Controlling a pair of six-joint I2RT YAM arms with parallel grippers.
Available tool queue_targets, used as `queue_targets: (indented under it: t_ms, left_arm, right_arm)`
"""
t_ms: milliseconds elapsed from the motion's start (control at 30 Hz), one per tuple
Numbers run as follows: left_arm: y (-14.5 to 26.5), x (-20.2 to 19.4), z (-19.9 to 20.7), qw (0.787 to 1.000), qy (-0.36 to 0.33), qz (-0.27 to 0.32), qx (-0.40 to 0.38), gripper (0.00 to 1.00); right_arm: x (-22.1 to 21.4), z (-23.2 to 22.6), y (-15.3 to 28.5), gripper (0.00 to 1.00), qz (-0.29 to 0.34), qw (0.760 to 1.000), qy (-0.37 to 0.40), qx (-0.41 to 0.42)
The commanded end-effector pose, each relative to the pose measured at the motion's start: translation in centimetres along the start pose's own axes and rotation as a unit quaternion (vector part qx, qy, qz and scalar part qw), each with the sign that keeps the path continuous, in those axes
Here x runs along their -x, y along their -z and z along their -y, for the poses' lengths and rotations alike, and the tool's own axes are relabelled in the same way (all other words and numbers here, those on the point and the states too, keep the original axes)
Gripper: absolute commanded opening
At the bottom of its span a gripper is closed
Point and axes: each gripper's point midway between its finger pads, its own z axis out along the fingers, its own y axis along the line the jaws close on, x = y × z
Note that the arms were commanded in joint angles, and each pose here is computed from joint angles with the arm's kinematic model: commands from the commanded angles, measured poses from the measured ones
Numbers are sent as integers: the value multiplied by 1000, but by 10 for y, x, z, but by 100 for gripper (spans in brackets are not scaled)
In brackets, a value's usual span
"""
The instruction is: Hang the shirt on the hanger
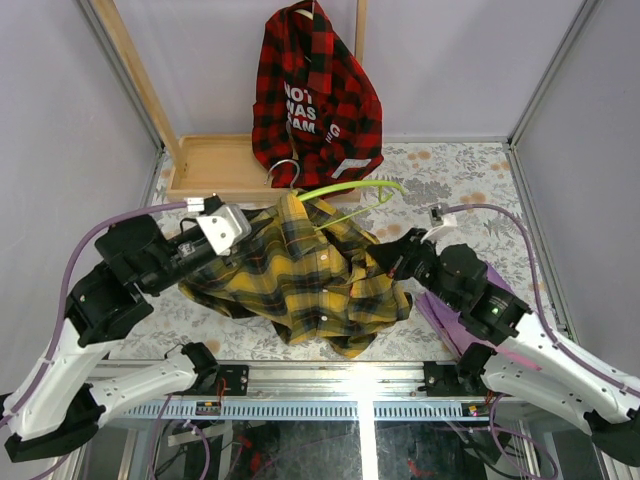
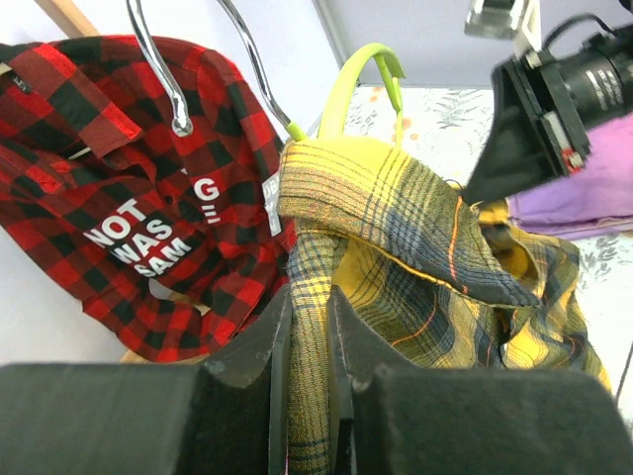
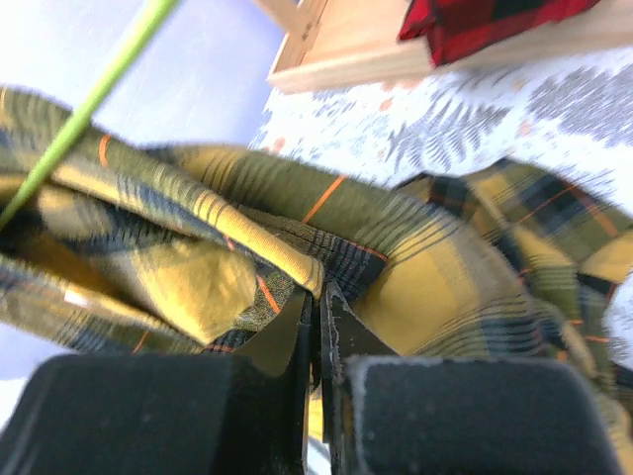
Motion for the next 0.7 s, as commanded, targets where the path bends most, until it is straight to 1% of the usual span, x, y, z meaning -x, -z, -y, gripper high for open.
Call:
queue_targets:
  t_ms: [0, 133, 367, 567, 667]
  left_arm:
    - [21, 46, -3, 995, -3, 99, 5, 0]
    - [34, 54, 5, 992, 2, 122, -13, 0]
    - [58, 63, 17, 987, 5, 154, -37, 0]
    - [67, 64, 17, 987, 5, 158, -32, 0]
    - [69, 63, 17, 987, 3, 157, -30, 0]
  right_arm:
    - [50, 22, 19, 0, 83, 990, 68, -96]
    - [69, 28, 27, 0, 113, 980, 108, -125]
    - [107, 26, 55, 0, 173, 961, 157, -149]
    - [118, 28, 72, 0, 185, 950, 198, -158]
    - [123, 35, 83, 0, 187, 942, 216, -178]
